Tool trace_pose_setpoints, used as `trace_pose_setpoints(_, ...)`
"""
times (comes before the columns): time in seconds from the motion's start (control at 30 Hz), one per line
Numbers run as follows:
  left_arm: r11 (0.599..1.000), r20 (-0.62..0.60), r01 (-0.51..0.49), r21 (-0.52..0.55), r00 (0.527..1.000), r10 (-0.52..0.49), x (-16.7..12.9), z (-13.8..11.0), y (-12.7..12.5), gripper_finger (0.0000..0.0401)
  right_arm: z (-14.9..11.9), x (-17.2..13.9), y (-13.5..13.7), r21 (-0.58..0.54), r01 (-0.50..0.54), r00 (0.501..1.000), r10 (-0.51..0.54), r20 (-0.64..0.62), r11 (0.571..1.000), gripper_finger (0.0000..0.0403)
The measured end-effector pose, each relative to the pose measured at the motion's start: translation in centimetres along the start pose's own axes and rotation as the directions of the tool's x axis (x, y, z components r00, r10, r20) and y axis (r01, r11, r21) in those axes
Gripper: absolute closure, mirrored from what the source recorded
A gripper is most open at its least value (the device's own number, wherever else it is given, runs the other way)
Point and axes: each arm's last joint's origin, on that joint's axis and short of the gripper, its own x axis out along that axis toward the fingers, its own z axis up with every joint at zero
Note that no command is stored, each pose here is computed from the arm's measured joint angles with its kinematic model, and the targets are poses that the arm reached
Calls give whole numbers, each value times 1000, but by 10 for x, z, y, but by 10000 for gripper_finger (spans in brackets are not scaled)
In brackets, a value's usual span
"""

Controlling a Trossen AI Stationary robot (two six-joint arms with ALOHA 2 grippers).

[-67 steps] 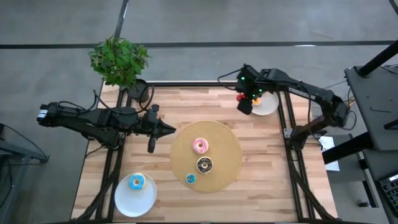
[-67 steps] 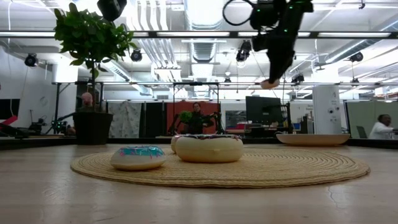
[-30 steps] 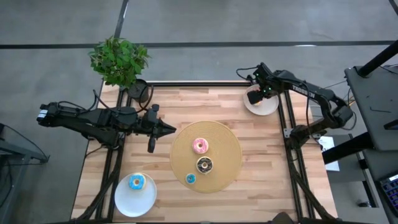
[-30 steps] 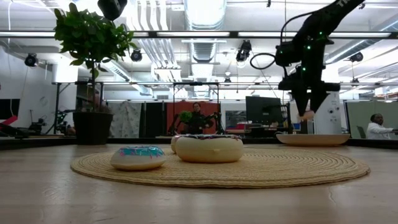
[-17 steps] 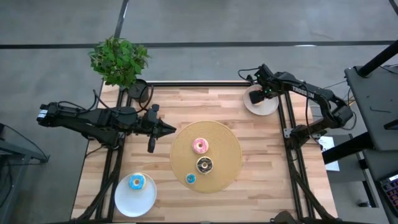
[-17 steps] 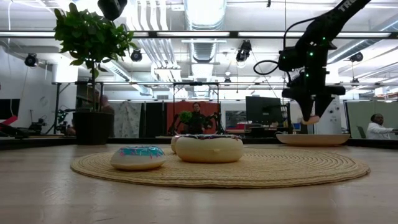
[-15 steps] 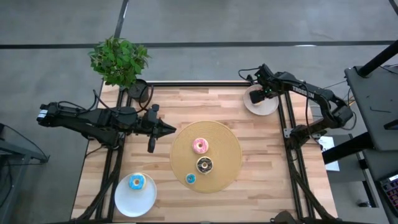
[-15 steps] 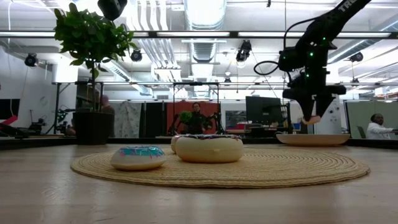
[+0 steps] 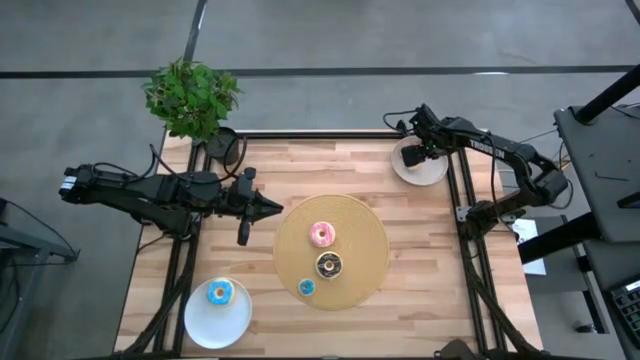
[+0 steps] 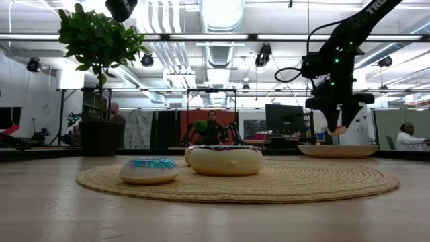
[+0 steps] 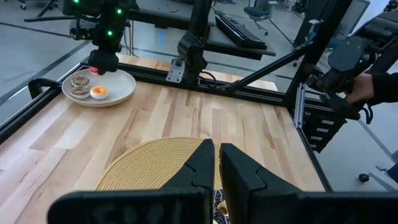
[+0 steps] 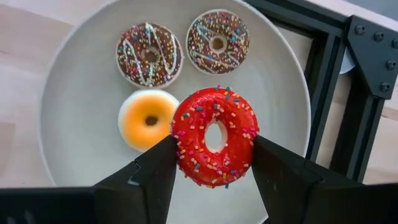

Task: Pick & Place donuts
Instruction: Put the small red donut on the gray plate

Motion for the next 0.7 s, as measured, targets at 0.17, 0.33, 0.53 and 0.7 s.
trace_pose_setpoints(0.17, 1000, 0, 0, 0, 1000, 0, 0, 0, 0, 401, -4, 6, 0, 4, 1, 1000, -1, -3, 1000, 214)
trace_pose_setpoints(0.33, 1000, 0, -1, 0, 1000, 1, 0, 0, 0, 401, -8, 12, 0, 11, -2, 1000, 2, 5, 1000, 214)
trace_pose_setpoints(0.53, 1000, 0, 0, -6, 1000, 0, 0, 0, 0, 401, -10, 14, 1, -12, -2, 1000, 2, 3, 1000, 215)
trace_pose_setpoints(0.7, 1000, 0, 0, -6, 1000, 0, 0, 0, 0, 401, -11, 15, 1, -30, -7, 1000, 7, -7, 1000, 215)
